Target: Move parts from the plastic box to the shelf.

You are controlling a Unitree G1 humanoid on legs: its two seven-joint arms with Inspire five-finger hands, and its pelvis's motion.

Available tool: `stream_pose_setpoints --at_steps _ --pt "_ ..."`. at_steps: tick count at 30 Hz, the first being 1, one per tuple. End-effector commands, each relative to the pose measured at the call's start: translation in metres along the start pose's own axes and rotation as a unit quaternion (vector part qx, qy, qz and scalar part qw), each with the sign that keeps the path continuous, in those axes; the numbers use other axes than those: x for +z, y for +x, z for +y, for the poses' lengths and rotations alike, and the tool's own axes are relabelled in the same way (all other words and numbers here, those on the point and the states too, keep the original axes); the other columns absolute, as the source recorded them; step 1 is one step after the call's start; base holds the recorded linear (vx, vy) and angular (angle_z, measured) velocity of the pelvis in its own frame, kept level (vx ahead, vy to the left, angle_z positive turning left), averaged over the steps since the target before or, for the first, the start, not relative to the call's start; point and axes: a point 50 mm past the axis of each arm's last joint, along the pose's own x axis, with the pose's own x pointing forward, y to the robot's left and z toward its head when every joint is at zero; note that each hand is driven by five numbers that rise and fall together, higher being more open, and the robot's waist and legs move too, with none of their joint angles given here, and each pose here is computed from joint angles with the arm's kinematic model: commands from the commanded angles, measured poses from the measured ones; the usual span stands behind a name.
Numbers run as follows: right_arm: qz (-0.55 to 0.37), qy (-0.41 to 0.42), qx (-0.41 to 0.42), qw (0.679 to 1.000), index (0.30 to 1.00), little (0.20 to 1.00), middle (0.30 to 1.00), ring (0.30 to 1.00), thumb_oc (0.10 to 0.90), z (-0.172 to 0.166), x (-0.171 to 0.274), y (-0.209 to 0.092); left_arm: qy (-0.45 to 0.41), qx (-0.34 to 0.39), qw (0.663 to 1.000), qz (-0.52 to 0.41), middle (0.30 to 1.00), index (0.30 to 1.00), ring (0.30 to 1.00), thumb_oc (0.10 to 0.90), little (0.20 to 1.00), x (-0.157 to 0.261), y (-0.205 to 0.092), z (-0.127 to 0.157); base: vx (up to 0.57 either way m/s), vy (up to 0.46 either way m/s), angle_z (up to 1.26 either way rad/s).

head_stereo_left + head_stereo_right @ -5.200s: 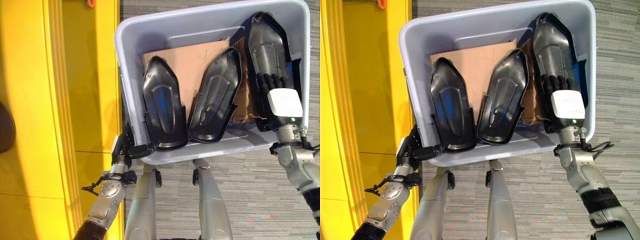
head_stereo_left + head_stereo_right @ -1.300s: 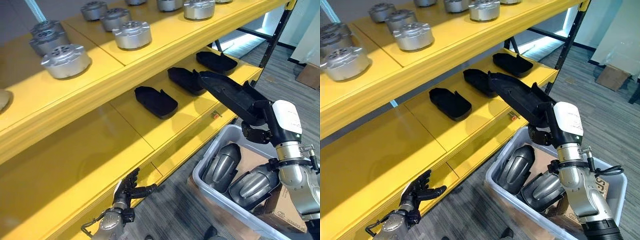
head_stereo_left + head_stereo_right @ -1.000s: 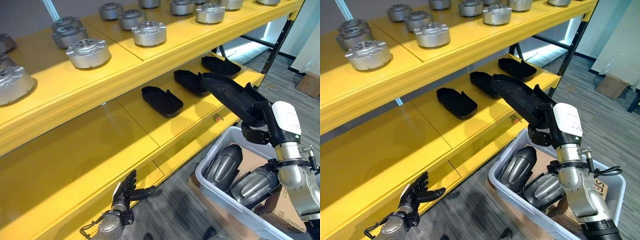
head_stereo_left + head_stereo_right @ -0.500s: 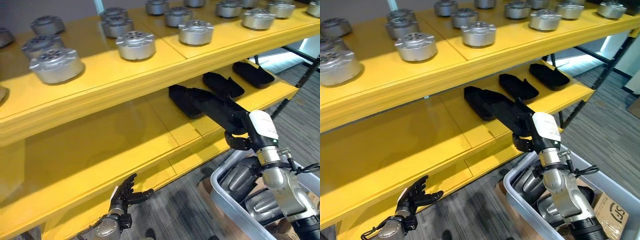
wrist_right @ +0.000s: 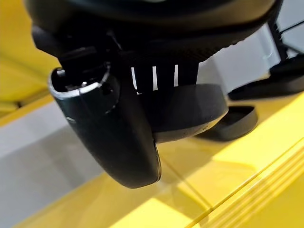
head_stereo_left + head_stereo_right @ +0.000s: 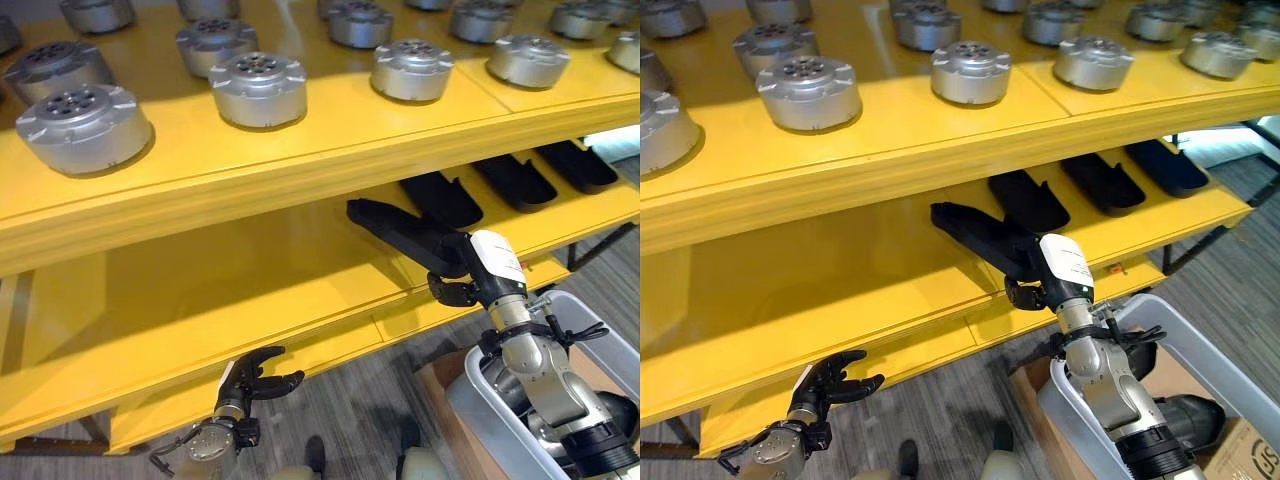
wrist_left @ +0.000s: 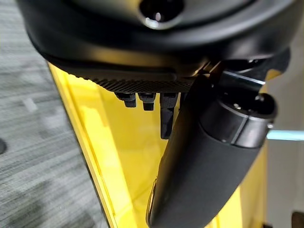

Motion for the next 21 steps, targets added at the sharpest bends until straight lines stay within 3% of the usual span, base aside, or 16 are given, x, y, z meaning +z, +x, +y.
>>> stream_pose_setpoints --at_steps 1,10,21 --pt "-0.104 -0.016 -0.154 0.983 0.3 0.3 0.3 0.3 0.4 -0.071 0.036 0.028 0.012 -0.011 0.992 -0.128 1.0 1.0 1.0 0.9 1.0 0.053 0.004 0.0 0.17 -0.453 1.25" --pt "-0.122 0.006 -0.141 0.982 0.3 0.3 0.3 0.3 0.4 -0.068 0.042 0.026 0.01 -0.018 0.994 -0.105 1.0 1.0 1.0 0.9 1.0 0.04 0.0 -0.002 0.05 -0.205 0.33" --pt "-0.179 0.017 -0.119 0.976 0.3 0.3 0.3 0.3 0.4 -0.064 0.072 0.048 0.006 -0.034 0.995 -0.098 1.0 1.0 1.0 0.9 1.0 0.036 -0.002 -0.009 0.0 -0.063 -0.01"
